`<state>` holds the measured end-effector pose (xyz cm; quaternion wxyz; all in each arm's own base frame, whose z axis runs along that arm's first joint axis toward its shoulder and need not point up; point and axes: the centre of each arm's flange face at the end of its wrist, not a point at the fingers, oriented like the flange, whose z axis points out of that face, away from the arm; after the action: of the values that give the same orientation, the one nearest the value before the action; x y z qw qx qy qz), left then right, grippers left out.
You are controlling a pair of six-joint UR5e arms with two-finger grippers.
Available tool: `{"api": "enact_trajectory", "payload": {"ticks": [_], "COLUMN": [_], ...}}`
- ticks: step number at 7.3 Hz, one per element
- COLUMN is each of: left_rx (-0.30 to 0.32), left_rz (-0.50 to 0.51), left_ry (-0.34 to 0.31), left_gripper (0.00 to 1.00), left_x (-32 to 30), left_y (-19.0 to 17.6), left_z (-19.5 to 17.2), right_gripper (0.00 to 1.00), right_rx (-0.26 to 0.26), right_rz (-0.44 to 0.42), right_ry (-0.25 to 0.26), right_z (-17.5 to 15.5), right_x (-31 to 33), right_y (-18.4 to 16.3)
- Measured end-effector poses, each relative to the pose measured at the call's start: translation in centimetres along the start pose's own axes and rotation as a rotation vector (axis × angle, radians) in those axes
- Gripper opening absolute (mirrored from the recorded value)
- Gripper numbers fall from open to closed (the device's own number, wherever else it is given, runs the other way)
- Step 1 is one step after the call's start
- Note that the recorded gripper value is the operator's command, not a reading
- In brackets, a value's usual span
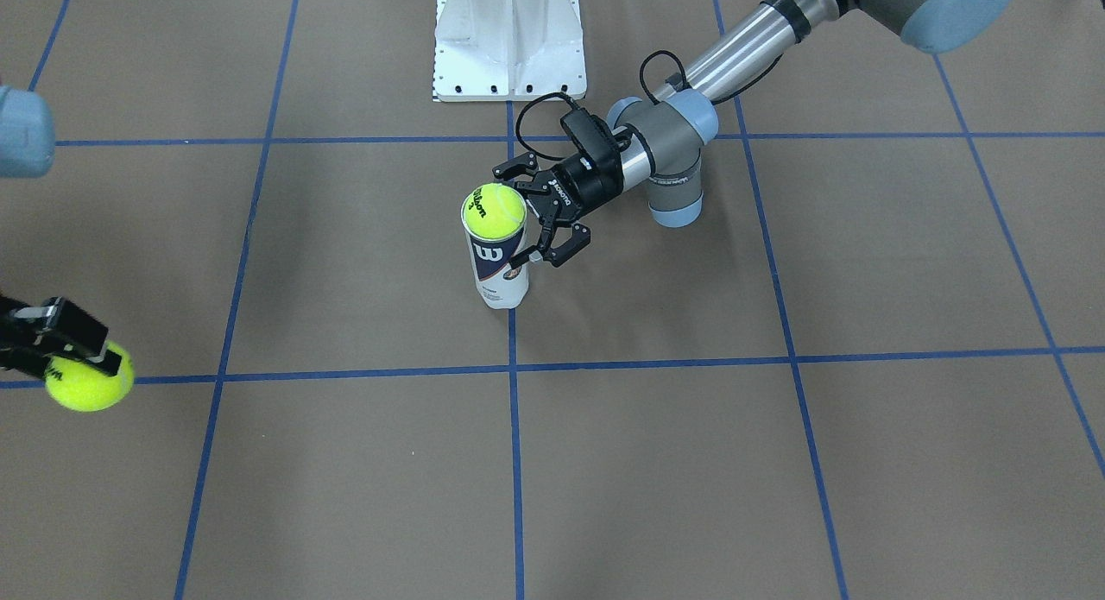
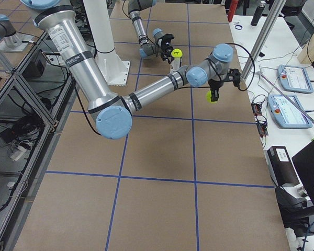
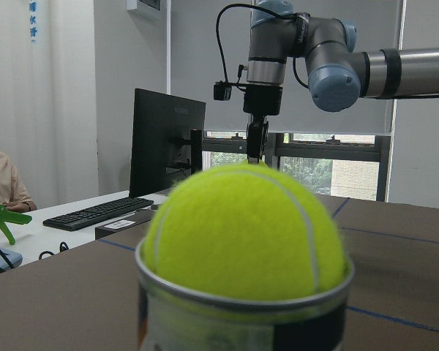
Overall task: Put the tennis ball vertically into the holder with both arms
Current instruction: 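Carry the second ball above the can with the right gripper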
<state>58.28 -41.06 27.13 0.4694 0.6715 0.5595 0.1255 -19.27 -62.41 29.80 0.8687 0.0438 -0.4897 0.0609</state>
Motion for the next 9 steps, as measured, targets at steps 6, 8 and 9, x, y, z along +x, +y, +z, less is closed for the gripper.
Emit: {"api": "enact_trajectory", "payload": {"ticks": [6,8,9], "left_rx": [0.003,0.003,0.003], "left_rz": [-0.004,-0.004,-0.004], "left_ry": [0.003,0.003,0.003], "left_gripper": [0.99,0.99,0.99], "left_x": [0.4,0.4,0.4], "left_y": [-0.1,-0.1,-0.1], "left_z": [0.2,0.3,0.3], "right_gripper": [0.0,0.0,0.0], "right_rx": [-0.048,-0.054,-0.052], "right_rz": [0.214,0.213,0.207], "right_ry": [-0.041,0.025,0.061], "right_z": [-2.0,-1.3,-0.8], "right_x": [-23.1,-26.6,-28.2], "right_y": [14.1,16.7,17.9]}}
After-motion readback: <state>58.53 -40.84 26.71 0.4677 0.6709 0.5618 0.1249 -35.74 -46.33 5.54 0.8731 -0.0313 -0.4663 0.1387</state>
